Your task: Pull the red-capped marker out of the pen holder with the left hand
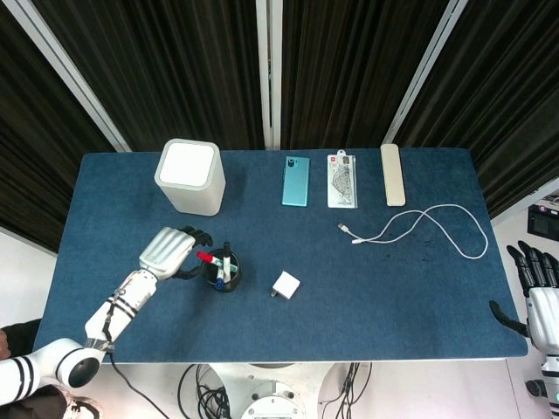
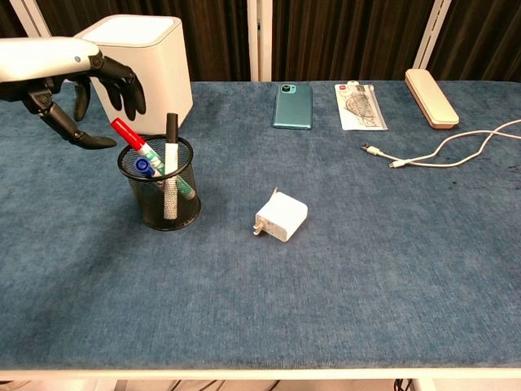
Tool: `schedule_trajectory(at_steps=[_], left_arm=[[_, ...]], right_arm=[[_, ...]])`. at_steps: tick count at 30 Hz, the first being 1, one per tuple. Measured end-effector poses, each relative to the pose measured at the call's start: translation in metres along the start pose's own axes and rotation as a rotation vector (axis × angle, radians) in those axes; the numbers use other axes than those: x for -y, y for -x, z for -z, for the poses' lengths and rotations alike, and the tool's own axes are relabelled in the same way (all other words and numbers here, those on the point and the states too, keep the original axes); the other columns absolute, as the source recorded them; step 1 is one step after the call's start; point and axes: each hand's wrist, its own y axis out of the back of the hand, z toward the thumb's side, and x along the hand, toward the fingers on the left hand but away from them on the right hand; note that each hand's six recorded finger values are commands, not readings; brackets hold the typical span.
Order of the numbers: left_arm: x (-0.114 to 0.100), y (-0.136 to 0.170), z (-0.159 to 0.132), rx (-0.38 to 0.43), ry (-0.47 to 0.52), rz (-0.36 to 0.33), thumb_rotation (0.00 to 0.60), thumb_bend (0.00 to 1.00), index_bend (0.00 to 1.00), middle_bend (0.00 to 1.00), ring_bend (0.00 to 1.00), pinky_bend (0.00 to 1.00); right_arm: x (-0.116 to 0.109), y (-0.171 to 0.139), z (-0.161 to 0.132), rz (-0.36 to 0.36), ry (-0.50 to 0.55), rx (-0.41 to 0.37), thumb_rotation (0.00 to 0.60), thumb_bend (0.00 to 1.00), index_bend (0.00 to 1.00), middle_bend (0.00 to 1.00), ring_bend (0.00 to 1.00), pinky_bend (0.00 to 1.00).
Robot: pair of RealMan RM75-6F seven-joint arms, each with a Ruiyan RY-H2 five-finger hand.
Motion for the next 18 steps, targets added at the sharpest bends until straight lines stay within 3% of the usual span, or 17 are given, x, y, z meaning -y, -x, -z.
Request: schedule_trajectory(at_steps=[18], left_arm=[[0.006,-0.011,0.000,0.002,-0.035,-0.001,0.600,0.31,0.46,0.49,0.46,0.62]], right_arm=[[0.002,0.003,0.007,-0.015,-0.001,0.023,0.600,0.19,0.00,0.00,0.00,0.00]])
